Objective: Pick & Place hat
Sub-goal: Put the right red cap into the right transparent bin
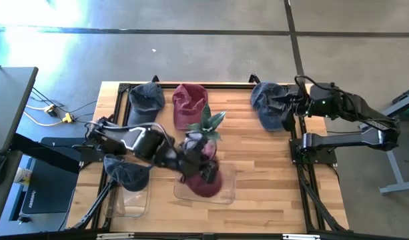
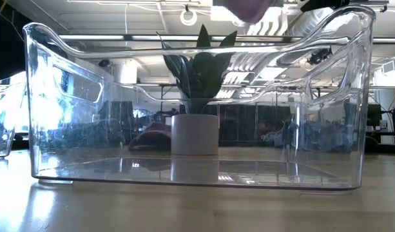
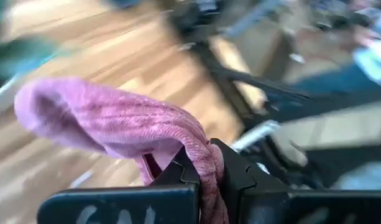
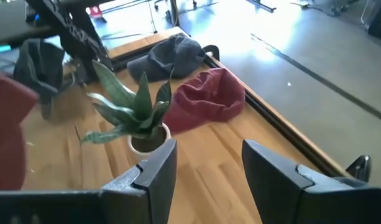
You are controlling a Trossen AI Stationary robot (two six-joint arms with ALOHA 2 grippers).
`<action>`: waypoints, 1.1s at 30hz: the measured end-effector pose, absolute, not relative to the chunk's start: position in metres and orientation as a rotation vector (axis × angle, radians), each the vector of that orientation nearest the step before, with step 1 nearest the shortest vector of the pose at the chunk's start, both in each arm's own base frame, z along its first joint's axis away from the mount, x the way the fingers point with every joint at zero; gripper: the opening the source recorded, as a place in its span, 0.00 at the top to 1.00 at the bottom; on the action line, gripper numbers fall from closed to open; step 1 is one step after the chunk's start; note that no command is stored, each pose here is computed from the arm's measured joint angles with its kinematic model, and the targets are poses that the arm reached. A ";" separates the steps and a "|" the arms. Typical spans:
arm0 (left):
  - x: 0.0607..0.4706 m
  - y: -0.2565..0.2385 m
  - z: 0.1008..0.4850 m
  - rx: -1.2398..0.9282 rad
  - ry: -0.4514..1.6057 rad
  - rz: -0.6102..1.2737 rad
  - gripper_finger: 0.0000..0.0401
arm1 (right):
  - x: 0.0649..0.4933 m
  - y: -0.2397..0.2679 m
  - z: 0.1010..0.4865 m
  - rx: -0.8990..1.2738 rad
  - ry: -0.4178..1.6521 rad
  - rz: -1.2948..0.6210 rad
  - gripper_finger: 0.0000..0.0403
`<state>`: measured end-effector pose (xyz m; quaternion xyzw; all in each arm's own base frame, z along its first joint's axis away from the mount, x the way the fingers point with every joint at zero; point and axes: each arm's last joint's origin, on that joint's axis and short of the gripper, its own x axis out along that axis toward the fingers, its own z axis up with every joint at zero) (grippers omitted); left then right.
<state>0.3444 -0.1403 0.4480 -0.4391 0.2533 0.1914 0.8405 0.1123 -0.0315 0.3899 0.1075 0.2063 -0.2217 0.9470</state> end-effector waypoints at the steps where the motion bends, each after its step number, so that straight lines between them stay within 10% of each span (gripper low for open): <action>1: 0.343 -0.144 0.441 -0.959 0.542 0.456 0.98 | 0.112 -0.032 0.390 0.203 0.427 -0.448 0.56; 16: 0.342 -0.169 0.350 -1.141 0.574 0.840 0.98 | 0.115 -0.032 0.389 0.096 0.454 -0.433 0.56; 33: 0.313 -0.168 0.333 -1.122 0.789 1.103 0.98 | 0.117 -0.033 0.389 0.096 0.460 -0.426 0.56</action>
